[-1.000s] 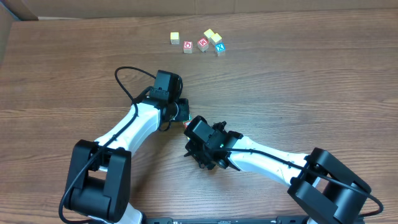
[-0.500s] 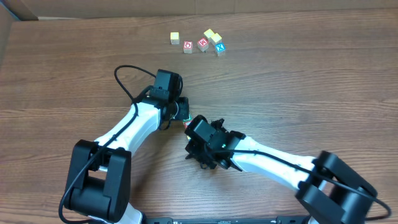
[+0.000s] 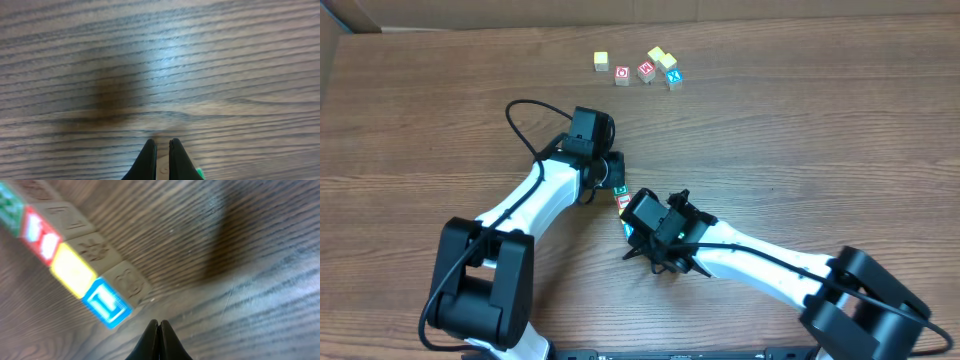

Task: Flip 4 blocks
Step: 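Lift the held row and rotate it toward vertical with both grippers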

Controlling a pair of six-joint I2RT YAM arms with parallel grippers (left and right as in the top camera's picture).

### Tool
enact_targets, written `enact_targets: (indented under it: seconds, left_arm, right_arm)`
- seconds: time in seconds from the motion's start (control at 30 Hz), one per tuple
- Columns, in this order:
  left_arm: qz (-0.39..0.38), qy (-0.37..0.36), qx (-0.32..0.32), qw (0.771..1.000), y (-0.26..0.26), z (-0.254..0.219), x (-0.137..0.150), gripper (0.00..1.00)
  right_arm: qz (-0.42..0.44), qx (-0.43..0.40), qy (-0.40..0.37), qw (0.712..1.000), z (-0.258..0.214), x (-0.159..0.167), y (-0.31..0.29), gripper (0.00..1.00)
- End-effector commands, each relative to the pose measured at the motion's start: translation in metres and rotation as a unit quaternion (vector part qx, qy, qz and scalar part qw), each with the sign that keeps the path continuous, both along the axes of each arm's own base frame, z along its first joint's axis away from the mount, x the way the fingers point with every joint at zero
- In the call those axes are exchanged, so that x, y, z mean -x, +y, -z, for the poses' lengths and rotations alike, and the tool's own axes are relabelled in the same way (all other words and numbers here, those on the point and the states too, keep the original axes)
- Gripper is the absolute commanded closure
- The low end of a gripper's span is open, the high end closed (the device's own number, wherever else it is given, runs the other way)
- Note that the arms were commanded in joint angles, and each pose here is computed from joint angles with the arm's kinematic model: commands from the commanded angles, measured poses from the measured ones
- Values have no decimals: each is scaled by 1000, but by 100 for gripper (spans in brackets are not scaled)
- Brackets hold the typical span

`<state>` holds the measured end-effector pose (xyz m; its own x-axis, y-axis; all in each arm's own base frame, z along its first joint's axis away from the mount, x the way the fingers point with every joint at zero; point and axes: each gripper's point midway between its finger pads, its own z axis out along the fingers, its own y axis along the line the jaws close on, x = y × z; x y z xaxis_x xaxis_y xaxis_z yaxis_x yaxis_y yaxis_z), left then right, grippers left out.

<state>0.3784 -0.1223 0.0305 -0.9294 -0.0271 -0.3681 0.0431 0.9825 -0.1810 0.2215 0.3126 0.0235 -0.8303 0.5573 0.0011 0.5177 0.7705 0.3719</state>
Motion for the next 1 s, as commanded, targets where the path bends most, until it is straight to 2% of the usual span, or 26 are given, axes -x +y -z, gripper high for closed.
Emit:
enact_targets:
  seconds: [0.0, 0.73, 0.97]
  left_arm:
    - [3, -8, -16, 1000, 5, 1, -8, 96]
    - [6, 8, -18, 1000, 5, 8, -2, 96]
    - [11, 12, -9, 1000, 1, 8, 0, 96]
  right_arm:
    - [2, -1, -7, 1000, 3, 0, 9, 96]
    - [-2, 18, -62, 998, 3, -3, 16, 96]
    - [-5, 23, -58, 998, 10, -1, 17, 96]
